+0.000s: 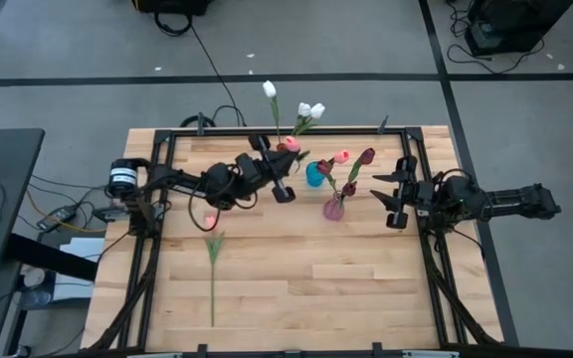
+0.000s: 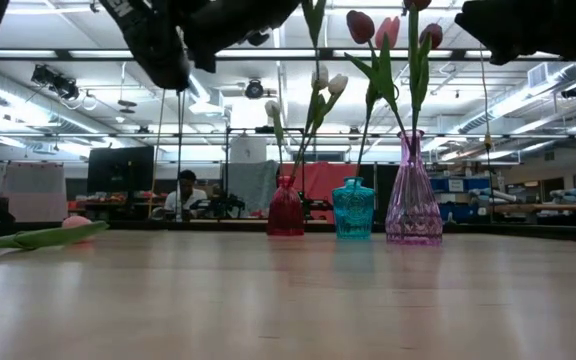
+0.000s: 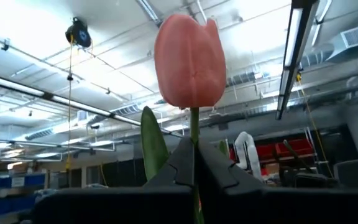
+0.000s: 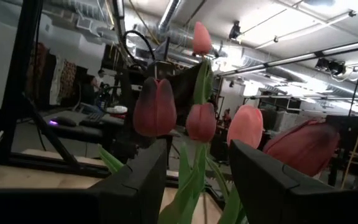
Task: Sort flowers into vase by color
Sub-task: Put the right pink tulip into the blue vase
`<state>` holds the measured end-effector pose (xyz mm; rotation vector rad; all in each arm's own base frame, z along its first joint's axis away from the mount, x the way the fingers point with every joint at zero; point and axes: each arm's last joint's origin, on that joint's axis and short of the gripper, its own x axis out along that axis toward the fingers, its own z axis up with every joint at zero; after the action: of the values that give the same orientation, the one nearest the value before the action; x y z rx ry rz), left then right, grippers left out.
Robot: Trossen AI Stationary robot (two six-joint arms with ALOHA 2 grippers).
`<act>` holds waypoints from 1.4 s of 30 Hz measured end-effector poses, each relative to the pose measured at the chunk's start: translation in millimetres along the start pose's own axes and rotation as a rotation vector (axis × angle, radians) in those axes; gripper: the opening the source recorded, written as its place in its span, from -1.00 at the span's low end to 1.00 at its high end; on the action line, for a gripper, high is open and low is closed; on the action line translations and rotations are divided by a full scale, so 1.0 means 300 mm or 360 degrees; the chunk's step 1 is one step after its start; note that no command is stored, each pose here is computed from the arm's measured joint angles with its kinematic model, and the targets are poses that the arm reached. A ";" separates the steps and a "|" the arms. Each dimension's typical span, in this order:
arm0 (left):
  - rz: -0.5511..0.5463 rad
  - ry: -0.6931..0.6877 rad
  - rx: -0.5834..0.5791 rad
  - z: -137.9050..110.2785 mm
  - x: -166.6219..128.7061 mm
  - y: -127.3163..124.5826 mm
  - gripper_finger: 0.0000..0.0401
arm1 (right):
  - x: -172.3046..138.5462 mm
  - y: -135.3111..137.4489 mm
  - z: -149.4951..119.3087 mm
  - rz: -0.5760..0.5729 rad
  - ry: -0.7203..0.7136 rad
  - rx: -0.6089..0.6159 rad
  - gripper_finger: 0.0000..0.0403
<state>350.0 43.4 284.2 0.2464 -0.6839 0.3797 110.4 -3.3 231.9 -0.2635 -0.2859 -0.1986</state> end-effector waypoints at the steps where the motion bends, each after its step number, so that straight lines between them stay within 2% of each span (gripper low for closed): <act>1: -0.0005 -0.0011 -0.0006 -0.003 0.012 0.006 -0.97 | 0.000 0.000 -0.001 0.0001 0.0003 -0.0002 -0.08; 4: -0.0031 -0.0060 -0.0054 -0.015 0.052 0.019 -0.98 | 0.001 0.002 -0.005 0.0006 0.0021 -0.0009 -0.08; 11: 0.0004 -0.0063 -0.0057 -0.104 0.107 0.039 -0.98 | 0.002 0.003 -0.006 0.0022 0.0023 -0.0016 -0.08; 23: 0.0049 0.0004 -0.0138 -0.241 0.130 0.067 -0.98 | 0.003 0.004 -0.008 0.0035 0.0032 -0.0032 -0.08; 30: 0.0057 -0.0021 -0.0151 -0.225 0.140 0.068 -0.98 | 0.003 0.004 -0.009 0.0033 0.0035 -0.0032 -0.08; 35: 0.0177 -0.0015 -0.0205 -0.206 0.145 0.064 -0.98 | 0.003 0.004 -0.010 0.0031 0.0040 -0.0038 -0.08; 42: 0.0228 -0.0047 -0.0270 -0.178 0.153 0.057 -0.98 | 0.004 0.004 -0.012 0.0031 0.0049 -0.0041 -0.08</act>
<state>405.6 89.0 275.8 0.0419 -0.7609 0.4525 112.6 -3.2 228.6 -0.2882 -0.2504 -0.1870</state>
